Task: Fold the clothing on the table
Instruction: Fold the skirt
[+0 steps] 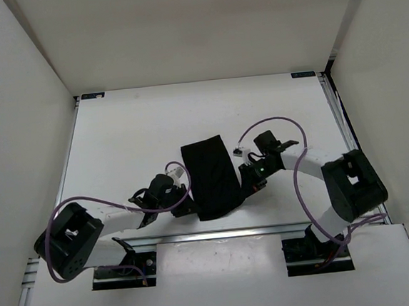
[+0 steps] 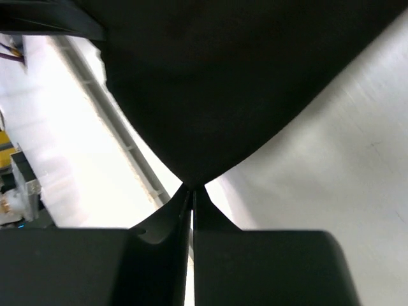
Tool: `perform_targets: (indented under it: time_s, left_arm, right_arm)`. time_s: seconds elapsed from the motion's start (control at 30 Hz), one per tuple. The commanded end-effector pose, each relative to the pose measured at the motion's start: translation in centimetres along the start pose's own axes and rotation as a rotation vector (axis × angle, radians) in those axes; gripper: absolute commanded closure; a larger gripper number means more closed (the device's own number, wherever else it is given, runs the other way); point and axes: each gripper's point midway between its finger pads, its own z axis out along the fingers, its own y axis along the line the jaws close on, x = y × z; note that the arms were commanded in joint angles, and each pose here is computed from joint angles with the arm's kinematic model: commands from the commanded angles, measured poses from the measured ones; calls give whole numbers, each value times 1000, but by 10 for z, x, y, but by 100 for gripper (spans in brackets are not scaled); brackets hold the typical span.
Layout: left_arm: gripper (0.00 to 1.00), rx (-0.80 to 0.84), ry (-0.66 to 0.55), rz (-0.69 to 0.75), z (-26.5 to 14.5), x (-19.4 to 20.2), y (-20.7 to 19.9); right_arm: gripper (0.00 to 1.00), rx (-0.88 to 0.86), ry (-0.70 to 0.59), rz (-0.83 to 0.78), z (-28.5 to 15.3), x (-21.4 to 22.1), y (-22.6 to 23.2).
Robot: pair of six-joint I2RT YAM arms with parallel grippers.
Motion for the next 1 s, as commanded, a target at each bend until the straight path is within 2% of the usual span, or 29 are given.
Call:
perform_targets:
  time_s: [0.0,0.17,0.37,0.77,0.97]
  left_arm:
    - [100,59,-29,24,-7,-4,-12]
    - [100,141,-124,41,-27,-26,-37]
    - [100,165,-151,38,-45,-31,-41]
    - [100,209,-153,-12,-61,-18,-45]
    - [100,280,-233,-36,-80,-51,-67]
  right_arm:
    - [100,-24,-77,-84,-15,-13,17]
    - [100,-46,-105,-165,-23,-16,39]
    - [100,-72,-116,-231,-25,-15,60]
    - [100,-99,-145,-238,-39,-15,69]
    - [100,-131,-203,-236,-56,-41,76]
